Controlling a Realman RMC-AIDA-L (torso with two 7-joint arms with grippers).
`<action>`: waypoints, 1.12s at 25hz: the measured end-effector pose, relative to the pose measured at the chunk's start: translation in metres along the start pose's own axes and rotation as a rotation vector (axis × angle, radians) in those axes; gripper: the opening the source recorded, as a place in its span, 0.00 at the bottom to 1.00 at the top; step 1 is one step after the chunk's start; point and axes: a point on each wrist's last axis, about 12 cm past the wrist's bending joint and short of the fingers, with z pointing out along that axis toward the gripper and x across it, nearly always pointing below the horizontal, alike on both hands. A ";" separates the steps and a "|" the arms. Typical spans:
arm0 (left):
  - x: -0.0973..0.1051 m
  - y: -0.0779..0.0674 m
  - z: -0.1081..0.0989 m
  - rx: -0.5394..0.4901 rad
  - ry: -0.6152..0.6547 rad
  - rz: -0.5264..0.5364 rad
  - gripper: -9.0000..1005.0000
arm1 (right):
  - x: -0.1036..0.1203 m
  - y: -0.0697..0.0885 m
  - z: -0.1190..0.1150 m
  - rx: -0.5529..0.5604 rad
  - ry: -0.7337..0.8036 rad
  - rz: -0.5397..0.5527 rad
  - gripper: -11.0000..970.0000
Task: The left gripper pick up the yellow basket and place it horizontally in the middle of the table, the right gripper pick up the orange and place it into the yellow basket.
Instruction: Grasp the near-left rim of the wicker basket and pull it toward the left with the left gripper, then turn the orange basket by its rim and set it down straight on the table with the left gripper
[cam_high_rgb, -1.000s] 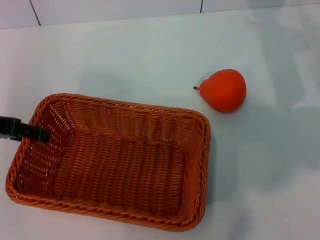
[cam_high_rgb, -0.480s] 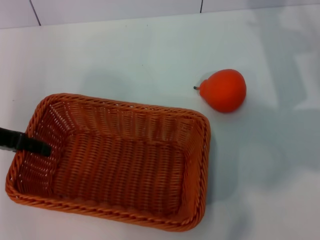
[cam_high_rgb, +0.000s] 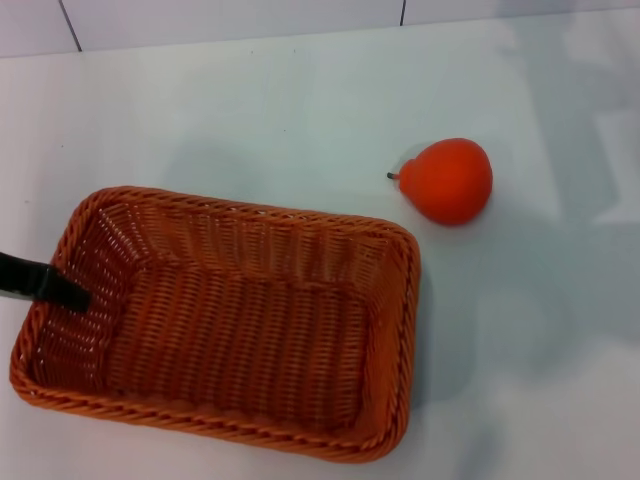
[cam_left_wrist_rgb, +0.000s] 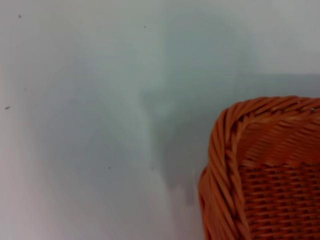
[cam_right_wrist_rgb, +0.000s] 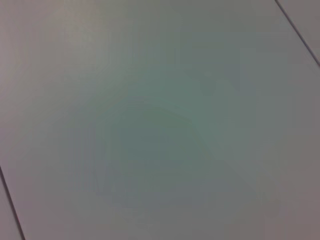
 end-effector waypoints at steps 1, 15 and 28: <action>0.000 0.000 0.000 -0.001 -0.002 0.001 0.35 | 0.000 0.001 -0.001 -0.002 -0.001 0.000 0.85; 0.000 0.003 -0.016 0.081 -0.157 -0.042 0.18 | 0.000 0.009 -0.008 -0.019 -0.001 0.015 0.85; 0.001 0.015 -0.024 0.201 -0.350 -0.196 0.18 | 0.001 0.014 -0.010 -0.041 0.003 0.020 0.85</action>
